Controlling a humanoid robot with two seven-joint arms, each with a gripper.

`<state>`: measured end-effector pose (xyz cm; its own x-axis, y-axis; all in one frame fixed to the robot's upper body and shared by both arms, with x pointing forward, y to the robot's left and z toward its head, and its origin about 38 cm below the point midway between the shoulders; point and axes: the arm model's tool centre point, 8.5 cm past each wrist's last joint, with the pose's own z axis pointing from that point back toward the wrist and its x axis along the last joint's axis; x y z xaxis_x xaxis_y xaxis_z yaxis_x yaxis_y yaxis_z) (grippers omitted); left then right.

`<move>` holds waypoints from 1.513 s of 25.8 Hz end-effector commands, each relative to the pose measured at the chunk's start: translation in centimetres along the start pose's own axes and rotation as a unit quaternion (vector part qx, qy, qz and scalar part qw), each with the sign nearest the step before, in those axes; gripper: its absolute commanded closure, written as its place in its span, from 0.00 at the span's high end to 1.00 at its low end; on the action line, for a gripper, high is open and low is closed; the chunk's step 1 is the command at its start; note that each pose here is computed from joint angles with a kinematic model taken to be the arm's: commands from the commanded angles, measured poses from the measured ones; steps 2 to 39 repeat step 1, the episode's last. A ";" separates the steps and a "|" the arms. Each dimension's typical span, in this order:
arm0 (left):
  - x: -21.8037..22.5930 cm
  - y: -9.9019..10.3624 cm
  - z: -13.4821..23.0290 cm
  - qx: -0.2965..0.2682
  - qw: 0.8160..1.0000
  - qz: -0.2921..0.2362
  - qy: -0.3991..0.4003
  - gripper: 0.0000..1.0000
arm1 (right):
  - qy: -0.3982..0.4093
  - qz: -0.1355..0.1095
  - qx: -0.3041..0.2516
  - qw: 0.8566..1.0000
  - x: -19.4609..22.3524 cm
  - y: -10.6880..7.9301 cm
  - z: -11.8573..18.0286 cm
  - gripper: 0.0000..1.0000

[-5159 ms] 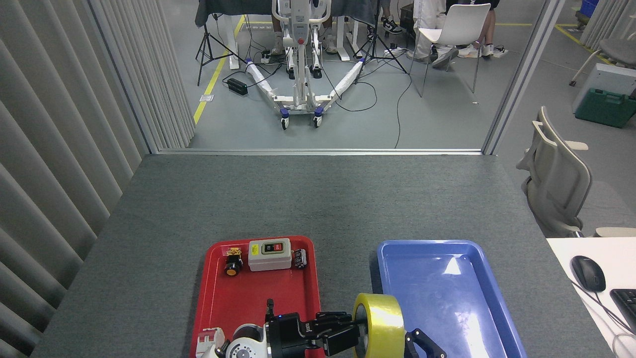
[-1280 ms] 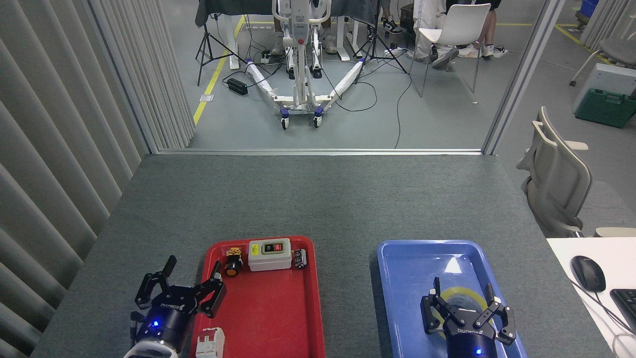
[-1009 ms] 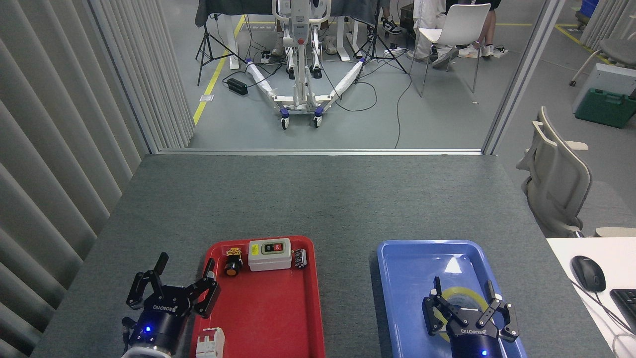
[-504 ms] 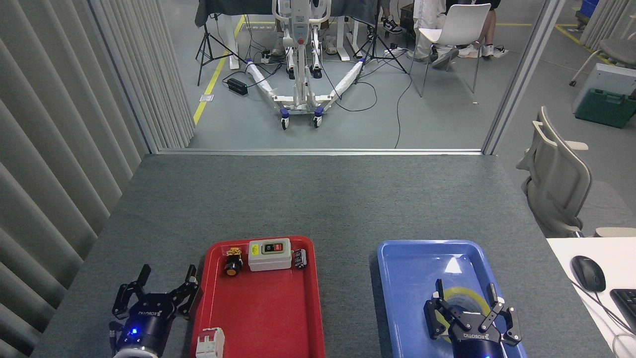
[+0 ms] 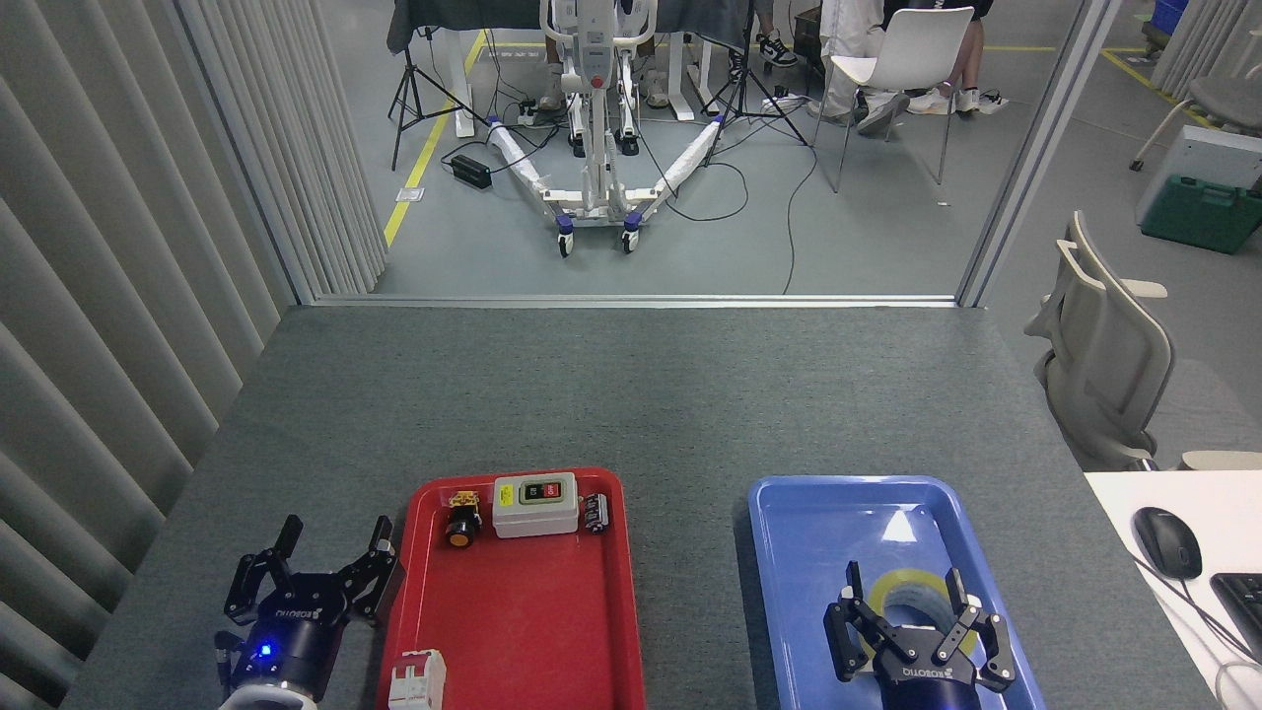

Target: Place and move tape with both arms

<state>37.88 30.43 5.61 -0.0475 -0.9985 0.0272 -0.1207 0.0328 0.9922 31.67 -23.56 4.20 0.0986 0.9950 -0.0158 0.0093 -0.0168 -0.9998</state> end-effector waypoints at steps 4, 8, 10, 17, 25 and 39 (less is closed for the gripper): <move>0.4 1.4 0.5 0.022 1.000 0.000 -0.003 1.00 | 0.000 -0.001 -0.002 1.000 0.1 -0.1 0.0 1.00; 0.4 1.4 0.5 0.022 1.000 0.000 -0.003 1.00 | 0.000 -0.001 -0.002 1.000 0.1 -0.1 0.0 1.00; 0.4 1.4 0.5 0.022 1.000 0.000 -0.003 1.00 | 0.000 -0.001 -0.002 1.000 0.1 -0.1 0.0 1.00; 0.4 1.4 0.5 0.022 1.000 0.000 -0.003 1.00 | 0.000 -0.001 -0.002 1.000 0.1 -0.1 0.0 1.00; 0.4 1.4 0.5 0.022 1.000 0.000 -0.003 1.00 | 0.000 -0.001 -0.002 1.000 0.1 -0.1 0.0 1.00; 0.4 1.4 0.5 0.022 1.000 0.000 -0.003 1.00 | 0.000 -0.001 -0.002 1.000 0.1 -0.1 0.0 1.00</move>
